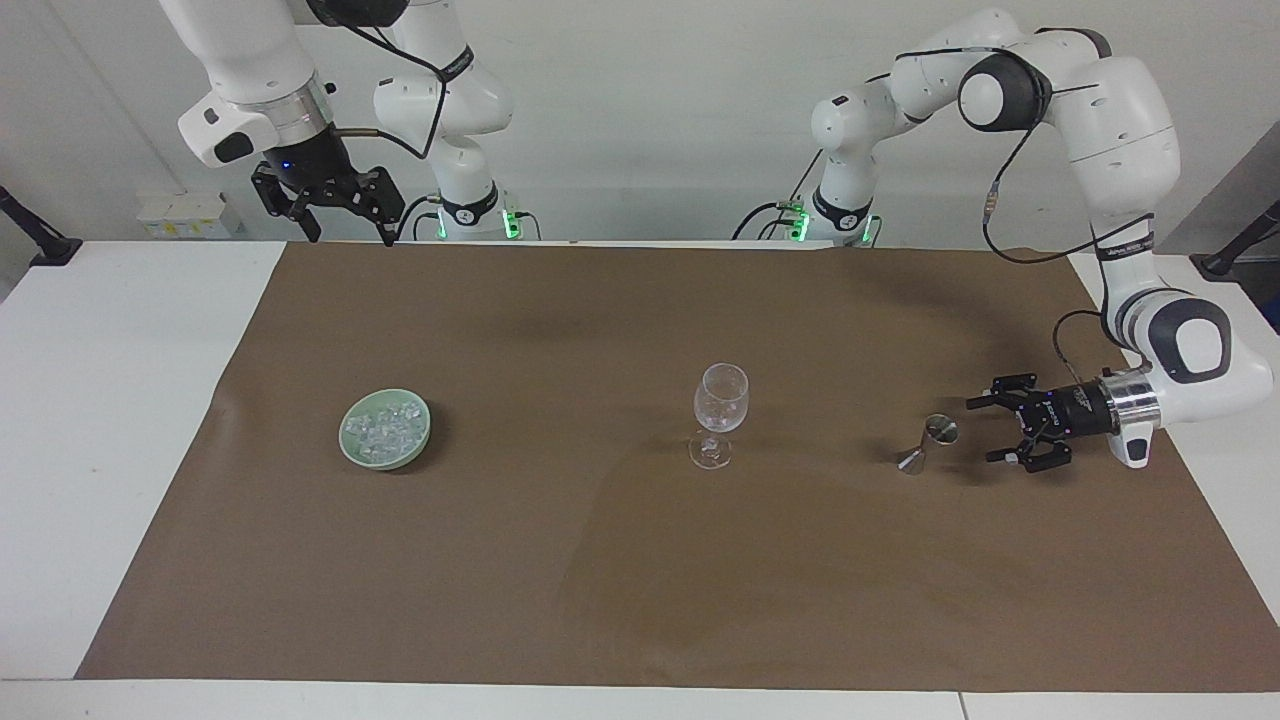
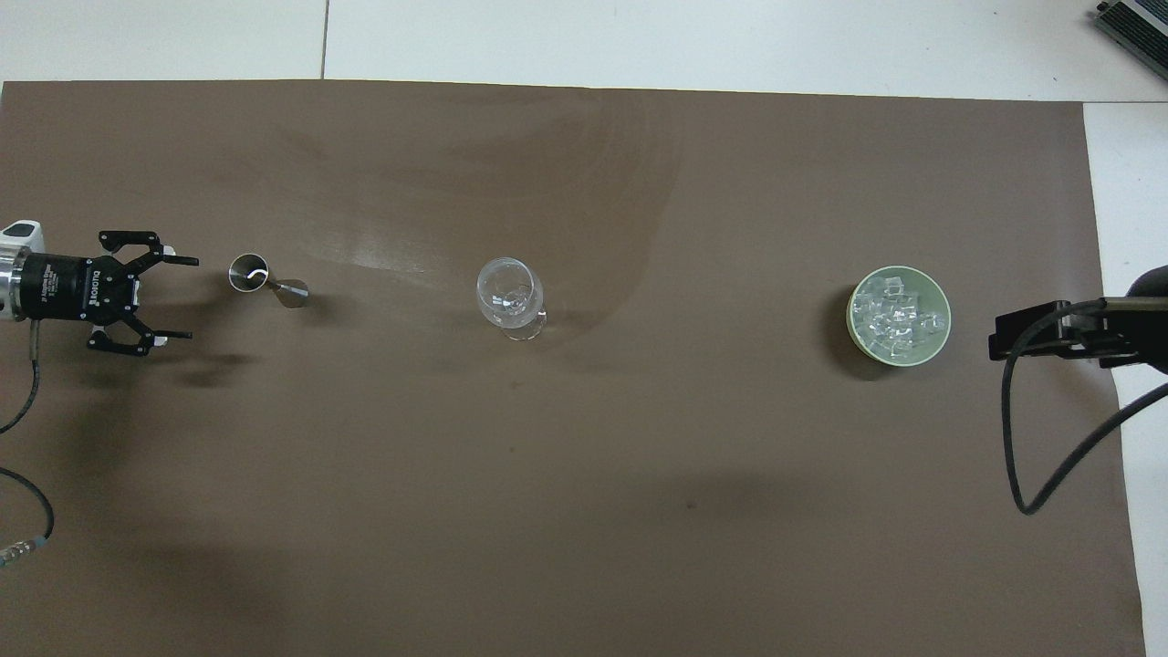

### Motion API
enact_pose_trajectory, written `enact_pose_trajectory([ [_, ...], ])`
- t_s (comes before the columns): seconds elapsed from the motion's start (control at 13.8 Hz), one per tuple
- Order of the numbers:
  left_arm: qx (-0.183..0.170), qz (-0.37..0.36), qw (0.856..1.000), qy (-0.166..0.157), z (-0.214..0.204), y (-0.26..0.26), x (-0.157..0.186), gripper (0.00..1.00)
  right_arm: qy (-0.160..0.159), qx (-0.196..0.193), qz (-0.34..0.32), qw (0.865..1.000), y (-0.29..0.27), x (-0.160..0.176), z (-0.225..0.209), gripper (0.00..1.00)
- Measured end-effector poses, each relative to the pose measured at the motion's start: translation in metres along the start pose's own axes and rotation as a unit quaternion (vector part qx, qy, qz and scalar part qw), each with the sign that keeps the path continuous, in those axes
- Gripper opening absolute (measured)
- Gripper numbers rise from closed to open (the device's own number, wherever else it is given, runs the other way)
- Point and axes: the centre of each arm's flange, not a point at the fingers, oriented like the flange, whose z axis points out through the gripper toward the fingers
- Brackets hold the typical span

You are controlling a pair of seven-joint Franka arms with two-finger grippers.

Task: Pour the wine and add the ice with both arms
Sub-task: 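Reach the open left gripper toward the small dark cup, then position the left gripper fingers around the small dark cup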

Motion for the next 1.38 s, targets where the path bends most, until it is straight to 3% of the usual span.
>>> enact_pose_trajectory([
  [0.65, -0.032, -0.027, 0.999, -0.026, 0.023, 0.012, 0.014, 1.0, 0.0, 0.0, 0.0, 1.0, 0.0, 0.0, 0.0, 1.0],
  [1.38, -0.009, -0.016, 0.999, -0.037, 0.059, 0.023, 0.0, 1.0, 0.0, 0.0, 0.0, 1.0, 0.0, 0.0, 0.0, 1.0],
])
